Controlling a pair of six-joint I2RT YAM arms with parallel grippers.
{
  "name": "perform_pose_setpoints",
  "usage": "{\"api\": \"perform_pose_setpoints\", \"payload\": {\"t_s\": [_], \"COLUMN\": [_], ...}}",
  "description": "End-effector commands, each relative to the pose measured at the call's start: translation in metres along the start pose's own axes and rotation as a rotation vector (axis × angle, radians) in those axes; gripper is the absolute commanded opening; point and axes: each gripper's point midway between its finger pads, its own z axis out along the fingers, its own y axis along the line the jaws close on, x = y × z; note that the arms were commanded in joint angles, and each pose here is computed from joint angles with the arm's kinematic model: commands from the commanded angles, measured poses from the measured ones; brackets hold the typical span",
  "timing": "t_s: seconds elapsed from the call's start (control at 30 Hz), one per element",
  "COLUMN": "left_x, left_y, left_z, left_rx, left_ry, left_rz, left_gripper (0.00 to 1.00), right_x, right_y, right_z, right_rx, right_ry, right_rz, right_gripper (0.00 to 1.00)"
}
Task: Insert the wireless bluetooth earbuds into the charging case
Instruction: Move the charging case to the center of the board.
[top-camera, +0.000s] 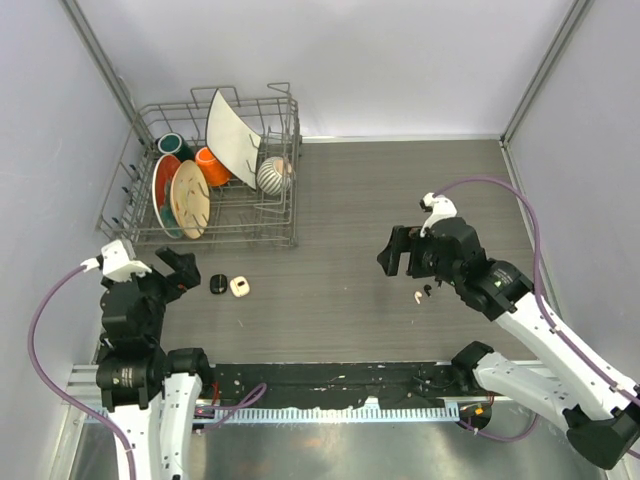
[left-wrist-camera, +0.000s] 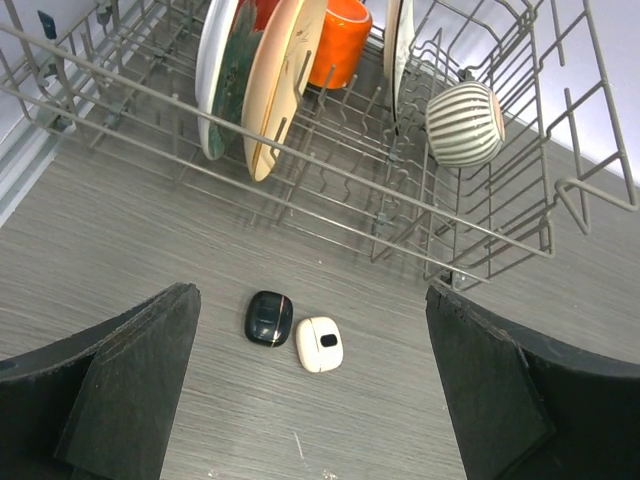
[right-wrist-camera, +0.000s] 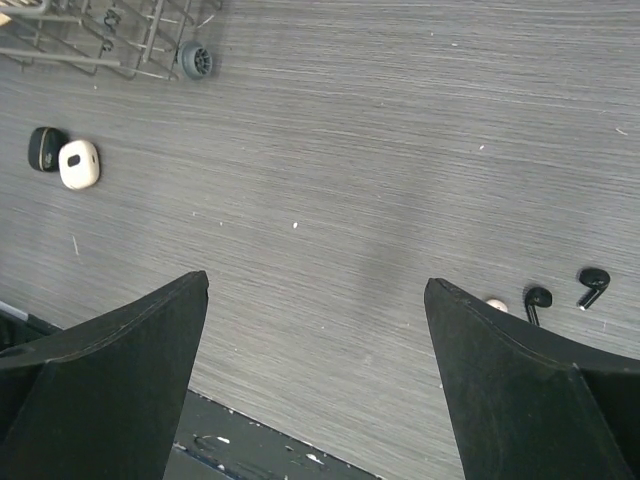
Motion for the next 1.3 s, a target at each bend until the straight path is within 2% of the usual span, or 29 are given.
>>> {"api": "perform_pose_setpoints", "payload": {"t_s": [0.0, 0.17, 0.23, 0.33, 0.43, 0.57, 0.83, 1.0, 1.27], "left_x": [-0.013, -0.013, -0.007, 0.007, 0.012, 0.010, 0.005, 0.006, 0.005], "left_y": [0.000, 0.008, 0.010, 0.019, 0.015, 0.011, 0.026, 0.031, 0.033], "left_z": [0.005, 0.000, 0.006, 0.019, 0.021, 0.018, 0.007, 0.008, 0.006], "left_rx": [-0.003, -0.025, -0.044, -0.114, -0.103, -0.059, -0.112, -0.139, -0.146], "left_ry": [-0.096, -0.151, -0.110, 0.007, 0.058, 0.003, -0.081, -0.080, -0.087], "left_rz": [-0.046, -0.086, -0.073, -0.052, -0.045, -0.043, -0.034, -0.029, -0.030], "left_gripper": [1.00, 1.00, 1.00, 1.00, 1.00, 1.00, 1.00, 1.00, 1.00], "right_x": [-0.004, 0.019, 0.017, 0.017, 0.022, 0.042, 0.103, 0.112, 0.130], "right_y": [0.002, 0.028, 0.027, 0.050, 0.077, 0.102, 0.173, 0.212, 0.260], "right_z": [0.001, 0.013, 0.014, 0.006, 0.001, 0.011, 0.042, 0.062, 0.093], "right_rx": [0.047, 0.024, 0.088, 0.060, -0.020, -0.064, -0.171, -0.240, -0.306], "right_ry": [-0.051, -0.004, -0.071, -0.175, -0.218, -0.161, -0.090, -0.098, -0.031], "right_rz": [-0.067, -0.180, -0.234, -0.299, -0.311, -0.318, -0.419, -0.440, -0.417], "right_gripper": [0.95, 0.94, 0.94, 0.94, 0.94, 0.93, 0.90, 0.91, 0.94]}}
